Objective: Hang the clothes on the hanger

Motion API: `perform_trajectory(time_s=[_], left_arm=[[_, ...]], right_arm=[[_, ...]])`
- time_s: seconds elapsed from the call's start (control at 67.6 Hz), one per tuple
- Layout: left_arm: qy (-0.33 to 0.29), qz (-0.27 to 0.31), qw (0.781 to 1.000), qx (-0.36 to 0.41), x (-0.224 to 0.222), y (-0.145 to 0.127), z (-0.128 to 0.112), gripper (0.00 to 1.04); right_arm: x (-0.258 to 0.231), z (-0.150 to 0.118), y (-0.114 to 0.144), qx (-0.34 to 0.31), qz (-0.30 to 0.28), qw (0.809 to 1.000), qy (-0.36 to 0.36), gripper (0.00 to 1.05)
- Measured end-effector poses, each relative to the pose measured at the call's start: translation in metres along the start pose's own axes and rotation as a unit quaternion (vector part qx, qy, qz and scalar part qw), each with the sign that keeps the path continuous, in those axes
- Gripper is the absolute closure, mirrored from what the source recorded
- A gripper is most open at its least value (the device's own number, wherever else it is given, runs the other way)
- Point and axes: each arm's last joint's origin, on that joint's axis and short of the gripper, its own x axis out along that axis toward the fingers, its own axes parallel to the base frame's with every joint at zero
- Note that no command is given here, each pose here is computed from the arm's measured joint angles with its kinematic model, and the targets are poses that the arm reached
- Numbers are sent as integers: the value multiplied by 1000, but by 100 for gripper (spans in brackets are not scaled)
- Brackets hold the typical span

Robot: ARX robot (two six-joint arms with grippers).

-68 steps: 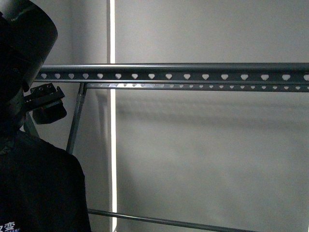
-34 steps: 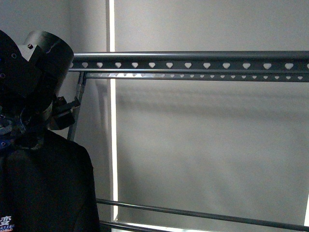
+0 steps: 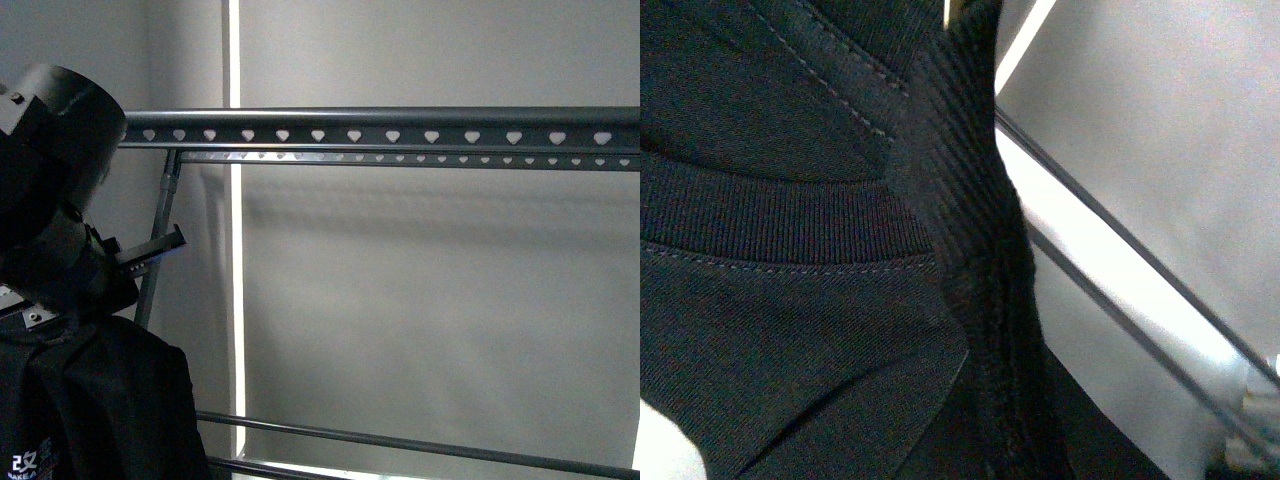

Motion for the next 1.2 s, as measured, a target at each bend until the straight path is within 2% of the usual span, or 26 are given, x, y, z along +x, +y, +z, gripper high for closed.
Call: perform_trajectory(time_s=[0.163,0.311,0.414,0.533,0.547,0.577,0.621,0.651,0.695,0.725,0.754,0.799,0.843,0.962,1.006,1.095,1.124,1.198], left_arm=[[49,-123,986,101,-38,5,-17,101],[58,-231,949,205,-64,5,-15,101],[82,-347,878,321,-87,6,-17,101],[49,-411,818,398,-98,2,-15,101],[39,-423,802,419,-99,1,-14,101],[34,-430,792,432,-101,0,-12,101],[14,-437,763,475,-103,-2,-9,101],[7,-439,753,490,-104,-2,-7,101],[-15,-440,722,534,-105,-4,-3,101],[-24,-440,712,547,-105,-6,-1,101],[-44,-440,686,578,-106,-8,2,101],[-55,-442,666,599,-106,-10,4,101],[-75,-443,632,632,-105,-13,7,101],[-115,-437,578,679,-103,-19,14,101],[-131,-433,552,701,-102,-22,16,101],[-159,-425,519,725,-100,-28,21,101],[-174,-420,499,738,-98,-31,22,101],[-196,-416,471,753,-96,-36,24,101]], right_arm=[[0,0,0,0,0,1000,0,7],[0,0,0,0,0,1000,0,7],[0,0,0,0,0,1000,0,7],[0,0,0,0,0,1000,0,7],[0,0,0,0,0,1000,0,7],[0,0,0,0,0,1000,0,7],[0,0,0,0,0,1000,0,7],[0,0,0,0,0,1000,0,7],[0,0,0,0,0,1000,0,7],[0,0,0,0,0,1000,0,7],[0,0,0,0,0,1000,0,7],[0,0,0,0,0,1000,0,7],[0,0,0,0,0,1000,0,7],[0,0,0,0,0,1000,0,7],[0,0,0,0,0,1000,0,7],[0,0,0,0,0,1000,0,7],[0,0,0,0,0,1000,0,7],[0,0,0,0,0,1000,0,7]])
